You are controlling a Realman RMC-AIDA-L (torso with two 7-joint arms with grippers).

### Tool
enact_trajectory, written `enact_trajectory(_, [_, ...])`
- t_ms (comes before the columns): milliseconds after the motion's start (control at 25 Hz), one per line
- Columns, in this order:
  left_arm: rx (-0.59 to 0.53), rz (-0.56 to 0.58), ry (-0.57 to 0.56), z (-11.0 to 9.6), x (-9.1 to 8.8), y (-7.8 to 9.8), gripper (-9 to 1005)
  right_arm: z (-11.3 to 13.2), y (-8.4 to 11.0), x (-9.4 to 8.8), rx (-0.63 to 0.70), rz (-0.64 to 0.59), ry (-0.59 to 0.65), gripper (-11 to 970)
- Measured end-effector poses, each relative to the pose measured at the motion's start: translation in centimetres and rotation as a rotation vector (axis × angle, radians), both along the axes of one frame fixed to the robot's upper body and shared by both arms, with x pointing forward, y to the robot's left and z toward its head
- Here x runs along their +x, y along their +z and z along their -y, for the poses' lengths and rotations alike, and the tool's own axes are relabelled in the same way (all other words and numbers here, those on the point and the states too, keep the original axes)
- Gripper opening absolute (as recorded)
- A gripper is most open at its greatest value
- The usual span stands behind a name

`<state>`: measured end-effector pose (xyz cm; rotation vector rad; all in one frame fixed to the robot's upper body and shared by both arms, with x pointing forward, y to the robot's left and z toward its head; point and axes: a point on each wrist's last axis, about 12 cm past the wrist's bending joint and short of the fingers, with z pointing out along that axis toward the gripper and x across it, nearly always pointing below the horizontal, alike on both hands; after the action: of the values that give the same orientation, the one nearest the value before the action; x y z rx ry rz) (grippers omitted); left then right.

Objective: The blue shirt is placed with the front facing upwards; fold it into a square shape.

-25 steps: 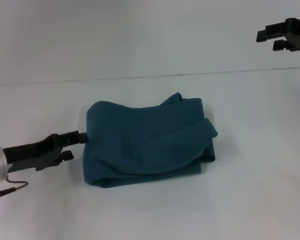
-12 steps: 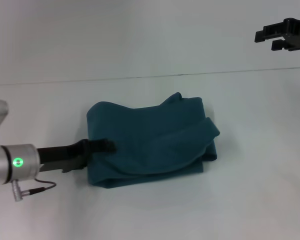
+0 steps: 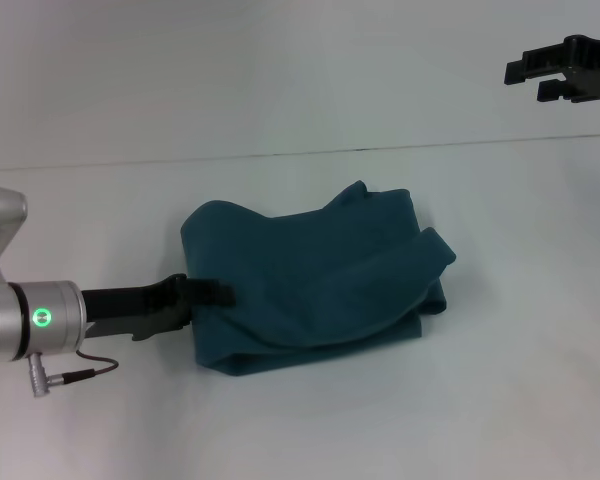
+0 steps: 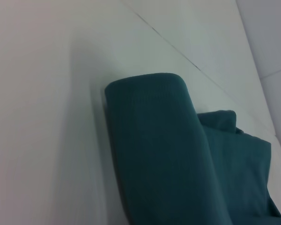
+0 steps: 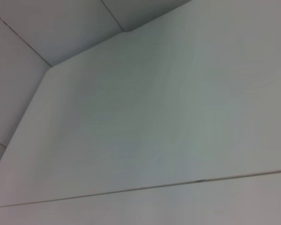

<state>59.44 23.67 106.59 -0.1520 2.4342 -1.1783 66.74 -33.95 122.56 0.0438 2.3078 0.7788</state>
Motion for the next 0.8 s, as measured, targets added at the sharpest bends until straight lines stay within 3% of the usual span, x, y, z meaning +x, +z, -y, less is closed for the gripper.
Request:
enact_trajectory(80, [-0.007, -0.002, -0.008, 0.1, -0.1, 0.0, 659, 0.0, 0.0, 0.0, 0.001, 0.0, 0.0, 623])
enact_trajectory(360, [-0.074, -0.005, -0.042, 0.8, -0.6, 0.5, 412, 0.0, -0.1, 0.0, 0.006, -0.004, -0.002, 621])
enact_trajectory(520, [-0.13, -0.027, -0.07, 1.0, -1.7, 0.3, 249, 0.0, -0.2, 0.0, 0.009, -0.009, -0.004, 620])
enact_trajectory(680, [-0.187, -0.059, -0.097, 0.3, -3.6, -0.2, 209, -0.1, -0.3, -0.1, 0.013, -0.016, -0.002, 620])
enact_trajectory(800, [-0.232, -0.055, -0.063, -1.7, -5.2, -0.3, 198, -0.1, -0.4, -0.2, 0.023, -0.017, 0.0, 619])
